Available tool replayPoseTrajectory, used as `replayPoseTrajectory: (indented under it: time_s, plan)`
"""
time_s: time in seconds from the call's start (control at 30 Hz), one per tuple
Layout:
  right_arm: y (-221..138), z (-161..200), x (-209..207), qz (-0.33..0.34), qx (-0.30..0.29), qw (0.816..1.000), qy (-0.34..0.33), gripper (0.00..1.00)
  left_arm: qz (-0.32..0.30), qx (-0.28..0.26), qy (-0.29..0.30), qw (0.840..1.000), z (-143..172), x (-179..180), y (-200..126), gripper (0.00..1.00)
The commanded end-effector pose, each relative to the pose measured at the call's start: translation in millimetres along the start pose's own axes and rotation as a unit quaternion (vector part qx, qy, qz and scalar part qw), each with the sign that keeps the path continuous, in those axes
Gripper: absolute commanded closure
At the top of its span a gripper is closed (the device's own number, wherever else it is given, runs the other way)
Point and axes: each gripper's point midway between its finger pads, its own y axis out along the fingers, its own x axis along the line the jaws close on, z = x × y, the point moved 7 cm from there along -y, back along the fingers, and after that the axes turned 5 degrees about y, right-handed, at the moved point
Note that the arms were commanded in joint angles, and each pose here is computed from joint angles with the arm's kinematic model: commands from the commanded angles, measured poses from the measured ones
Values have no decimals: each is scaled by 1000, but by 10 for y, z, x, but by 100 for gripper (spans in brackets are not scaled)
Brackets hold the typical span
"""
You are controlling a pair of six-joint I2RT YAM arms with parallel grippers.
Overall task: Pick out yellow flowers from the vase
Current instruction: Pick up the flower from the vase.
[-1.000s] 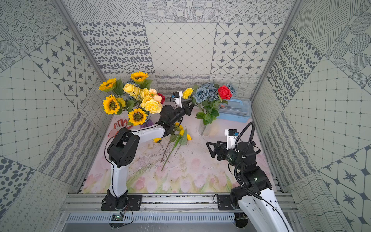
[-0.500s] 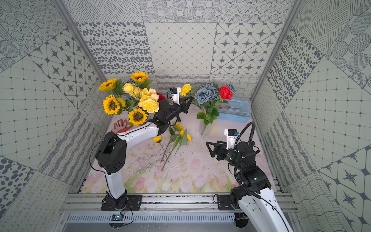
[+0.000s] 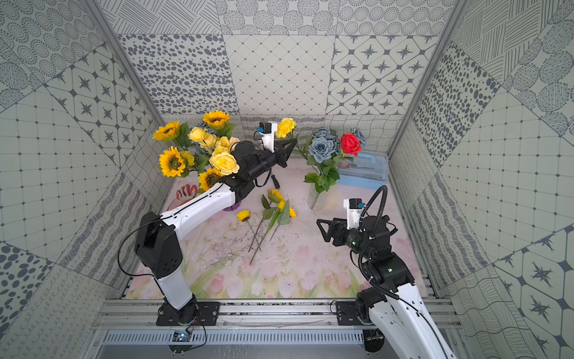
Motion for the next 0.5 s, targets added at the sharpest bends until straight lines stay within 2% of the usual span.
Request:
replayPoseTrajectory:
  time_s: [0.0,0.1,0.23,0.37,0.47]
  plan:
    - [35,-59,44,-23,-17,1000,-10,18,24,25,57,998,-243,-153,-81,100]
    - [54,-49,37,-25,-14,1000,-9,18,28,45,61,997,-380,-206,-116,100]
    - [77,-52,39,-29,-11,999,-8,18,23,108,58,992,-455,-241,-143,100]
    - [117,-54,50,-38,-4,999,-8,18,2,168,64,984,-482,-220,-200,100]
    - [147,-55,57,-42,3,999,-8,18,-19,185,79,979,-521,-203,-254,100]
